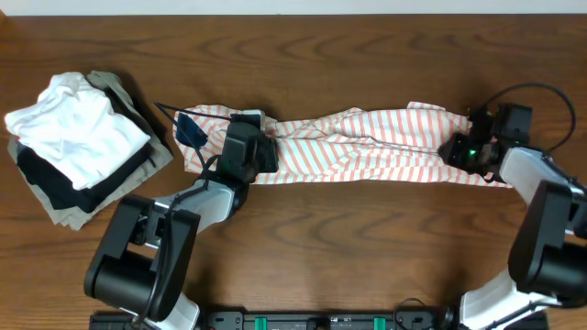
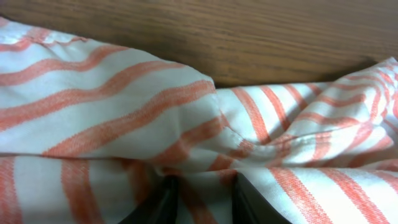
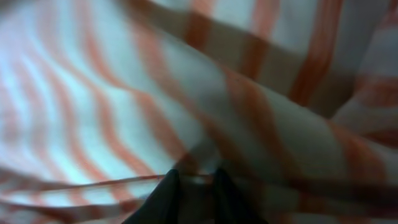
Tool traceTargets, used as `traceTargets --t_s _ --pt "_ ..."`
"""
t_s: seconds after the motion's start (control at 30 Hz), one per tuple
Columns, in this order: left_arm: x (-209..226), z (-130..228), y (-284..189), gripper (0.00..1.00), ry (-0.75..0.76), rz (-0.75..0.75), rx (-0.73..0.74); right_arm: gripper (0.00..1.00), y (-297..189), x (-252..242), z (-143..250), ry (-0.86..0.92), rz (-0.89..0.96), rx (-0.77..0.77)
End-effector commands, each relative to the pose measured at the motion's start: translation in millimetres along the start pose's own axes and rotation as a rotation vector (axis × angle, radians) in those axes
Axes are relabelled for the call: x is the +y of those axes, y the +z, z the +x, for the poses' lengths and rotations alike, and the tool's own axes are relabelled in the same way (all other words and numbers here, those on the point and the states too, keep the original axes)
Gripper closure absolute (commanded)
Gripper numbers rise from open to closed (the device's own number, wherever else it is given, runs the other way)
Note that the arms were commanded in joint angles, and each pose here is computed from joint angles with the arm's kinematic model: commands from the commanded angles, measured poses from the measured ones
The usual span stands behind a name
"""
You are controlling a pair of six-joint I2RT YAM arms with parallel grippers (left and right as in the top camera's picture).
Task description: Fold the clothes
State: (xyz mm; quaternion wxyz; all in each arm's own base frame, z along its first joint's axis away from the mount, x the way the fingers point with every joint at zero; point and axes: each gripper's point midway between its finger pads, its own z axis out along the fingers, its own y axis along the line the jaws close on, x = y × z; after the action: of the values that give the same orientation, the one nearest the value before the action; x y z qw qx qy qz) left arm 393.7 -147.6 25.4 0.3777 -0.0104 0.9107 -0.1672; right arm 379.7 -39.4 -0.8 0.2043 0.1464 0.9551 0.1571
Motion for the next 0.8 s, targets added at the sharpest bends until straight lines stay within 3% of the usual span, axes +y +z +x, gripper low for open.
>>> traceTargets --t_s 0.0,0.1,0.3,0.43,0.63,0.77 --pt "4 -6 0 0.70 -0.010 -0.005 -0.013 0.82 10 -31 11 0.007 0.128 0.035" --pt "3 -6 0 0.65 -0.009 -0.005 -0.013 0.81 9 -47 10 0.031 0.176 0.028" --pt "-20 -2 -3 0.32 -0.007 0.121 0.024 0.81 -1 -72 5 0.094 0.201 0.003" --pt "-22 -3 -4 0.31 -0.006 0.131 0.021 0.80 -4 -77 5 0.119 0.173 -0.003" --pt "-21 -2 -4 0.30 -0.006 0.129 0.025 0.66 -35 -43 -28 0.065 0.048 -0.089" --pt "-20 1 -4 0.31 -0.008 0.124 0.038 0.49 -79 -39 -53 0.048 0.094 -0.180"
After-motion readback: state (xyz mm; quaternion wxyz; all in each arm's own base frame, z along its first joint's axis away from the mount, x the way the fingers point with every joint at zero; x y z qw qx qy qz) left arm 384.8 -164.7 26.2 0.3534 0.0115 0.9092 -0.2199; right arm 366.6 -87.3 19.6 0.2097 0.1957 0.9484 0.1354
